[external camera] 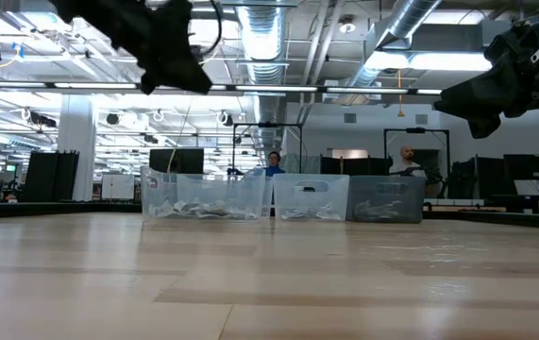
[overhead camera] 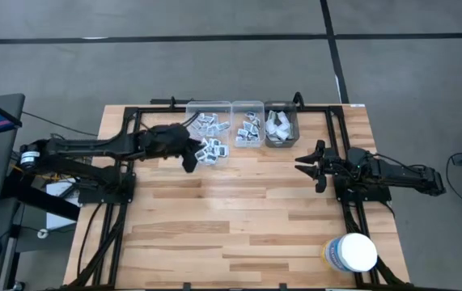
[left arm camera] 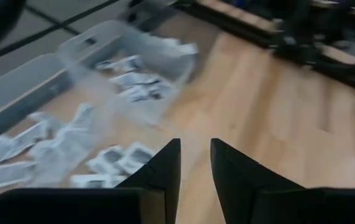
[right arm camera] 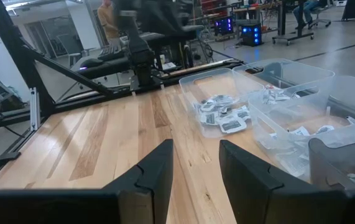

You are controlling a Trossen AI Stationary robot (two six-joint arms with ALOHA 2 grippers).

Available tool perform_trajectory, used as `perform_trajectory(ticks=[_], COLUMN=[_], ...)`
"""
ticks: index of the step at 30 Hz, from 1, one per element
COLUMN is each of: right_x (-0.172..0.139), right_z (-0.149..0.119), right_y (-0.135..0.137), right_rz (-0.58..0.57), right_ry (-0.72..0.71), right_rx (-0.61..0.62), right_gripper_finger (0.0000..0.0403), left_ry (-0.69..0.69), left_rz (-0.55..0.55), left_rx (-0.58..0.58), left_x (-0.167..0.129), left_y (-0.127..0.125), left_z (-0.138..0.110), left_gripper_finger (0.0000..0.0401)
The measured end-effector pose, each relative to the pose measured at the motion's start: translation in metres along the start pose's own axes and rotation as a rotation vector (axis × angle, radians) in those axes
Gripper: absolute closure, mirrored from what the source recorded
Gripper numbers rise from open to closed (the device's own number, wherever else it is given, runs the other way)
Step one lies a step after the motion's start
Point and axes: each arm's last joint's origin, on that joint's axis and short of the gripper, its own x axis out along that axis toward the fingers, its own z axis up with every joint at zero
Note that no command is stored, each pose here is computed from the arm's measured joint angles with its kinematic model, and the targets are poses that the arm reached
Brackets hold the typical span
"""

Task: Pick & Place First Aid Supplies
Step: Return to Home Position

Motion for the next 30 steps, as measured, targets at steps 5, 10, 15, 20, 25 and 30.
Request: perform_trajectory(ticks=[5,10,15,20,25,30], right_x=[0.000,0.000,0.000,0.000,0.000,0.000], right_z=[0.000,0.000,0.000,0.000,0.000,0.000], right_y=[0.000,0.000,0.000,0.000,0.000,0.000], right_rz=[0.000,0.000,0.000,0.000,0.000,0.000], right_ry=[0.000,0.000,0.000,0.000,0.000,0.000], right_rx=[0.000,0.000,0.000,0.000,0.000,0.000], right_gripper_finger=[0.0278,0.0278,0.0278,0.0278,0.0278,0.0278], left_ry=[-0.031,-0.162,-0.330,-0.403,-0.502,-0.563], left_rz=[-0.080,-0.190,-0.319,-0.371,-0.391,-0.397], left_rx=[0.027,0.046,0.039,-0.003,-0.023,-0.023], left_x=[-0.015,-0.037,-0.060,-0.073,-0.093,-0.109], left_y=[-0.021,-0.041,-0.037,-0.019,-0.003,0.010], left_z=[-0.002,0.000,-0.014,-0.040,-0.049,-0.056], left_gripper_finger=[0.0313,0.0313,0.0313,0.0313,0.0313,0.0313])
